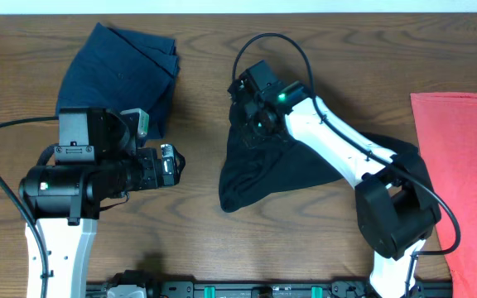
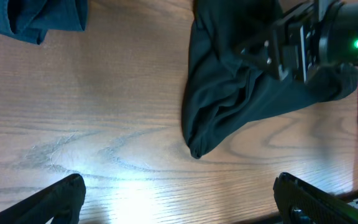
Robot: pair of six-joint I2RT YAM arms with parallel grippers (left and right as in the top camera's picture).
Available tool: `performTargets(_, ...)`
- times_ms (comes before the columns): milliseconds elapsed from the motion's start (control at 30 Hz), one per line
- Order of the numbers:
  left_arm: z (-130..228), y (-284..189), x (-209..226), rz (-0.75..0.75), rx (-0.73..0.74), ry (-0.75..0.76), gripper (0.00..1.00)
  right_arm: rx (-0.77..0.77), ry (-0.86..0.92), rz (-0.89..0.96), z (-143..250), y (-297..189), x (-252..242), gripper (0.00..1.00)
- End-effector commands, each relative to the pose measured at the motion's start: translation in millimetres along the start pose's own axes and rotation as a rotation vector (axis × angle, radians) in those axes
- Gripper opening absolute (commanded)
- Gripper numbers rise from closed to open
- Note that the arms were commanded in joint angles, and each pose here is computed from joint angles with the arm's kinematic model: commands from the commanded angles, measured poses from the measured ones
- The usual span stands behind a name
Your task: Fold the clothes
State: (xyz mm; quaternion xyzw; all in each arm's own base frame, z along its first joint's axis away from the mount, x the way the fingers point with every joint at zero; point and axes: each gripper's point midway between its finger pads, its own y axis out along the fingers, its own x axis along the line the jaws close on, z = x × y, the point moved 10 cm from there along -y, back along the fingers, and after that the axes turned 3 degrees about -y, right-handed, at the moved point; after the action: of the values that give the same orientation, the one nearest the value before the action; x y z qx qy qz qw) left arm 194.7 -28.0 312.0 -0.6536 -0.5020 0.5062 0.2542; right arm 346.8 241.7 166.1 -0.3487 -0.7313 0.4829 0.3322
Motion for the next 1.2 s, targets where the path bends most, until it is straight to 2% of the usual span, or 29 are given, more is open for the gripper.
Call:
performTargets(0,-1.8,-2.9,-1.2,-0.007,-0.004,0.024,0.98,-0.038,0.141,0.061,-3.7,-12.8,-28.0,0.51)
performTargets(100,-1.3,-2.9,-1.0,-0.008,-0.001,0.025,0.98,-0.019,0.178,-0.018,-1.1,-14.6,-36.5,0.49)
performTargets(200,-1.5,-2.7,-1.0,-0.008,-0.001,0.030,0.98,-0.017,0.182,-0.025,-0.8,-14.9,-38.1,0.22)
performTargets(267,-1.8,-2.0,-0.8,-0.009,0.003,0.040,0.98,-0.044,0.134,-0.078,-5.3,-14.5,-30.3,0.12)
performTargets(367,-2.7,-0.1,0.0,-0.014,0.010,0.039,0.98,-0.109,0.009,-0.284,-15.5,-16.1,-3.8,0.03)
performTargets(433,-2.8,1.2,0.5,-0.015,0.019,0.036,0.98,-0.132,-0.030,-0.377,-19.0,-17.2,12.8,0.01)
performTargets(567,-1.5,4.4,2.0,-0.020,0.043,0.027,0.98,-0.137,-0.125,-0.405,-18.0,-14.9,38.9,0.01)
performTargets(633,-0.5,7.3,3.4,-0.021,0.054,0.022,0.98,-0.136,-0.203,-0.349,-15.6,-12.2,44.6,0.01)
performTargets(667,0.0,9.0,4.1,-0.022,0.061,0.020,0.98,-0.127,-0.155,-0.255,-15.3,-11.3,39.6,0.01)
performTargets(733,1.0,11.6,4.2,-0.022,0.075,0.020,0.98,-0.122,0.012,-0.079,-15.7,-12.2,20.8,0.03)
performTargets(767,1.6,12.3,3.6,-0.021,0.081,0.030,0.98,-0.124,0.078,-0.037,-15.8,-14.6,11.5,0.11)
performTargets(867,3.7,13.6,-1.4,-0.012,0.092,0.065,0.98,-0.121,0.256,-0.014,-15.1,-20.8,-23.1,0.44)
performTargets(933,5.0,14.8,-5.1,-0.005,0.099,0.083,0.98,-0.115,0.352,-0.039,-13.8,-22.2,-44.8,0.61)
performTargets(1000,6.7,16.1,-9.4,0.003,0.108,0.103,0.98,-0.112,0.411,-0.107,-13.3,-20.7,-65.1,0.67)
performTargets(1167,7.8,18.4,-17.0,0.019,0.110,0.142,0.98,-0.070,0.468,-0.209,-9.6,0.0,-86.1,0.66)
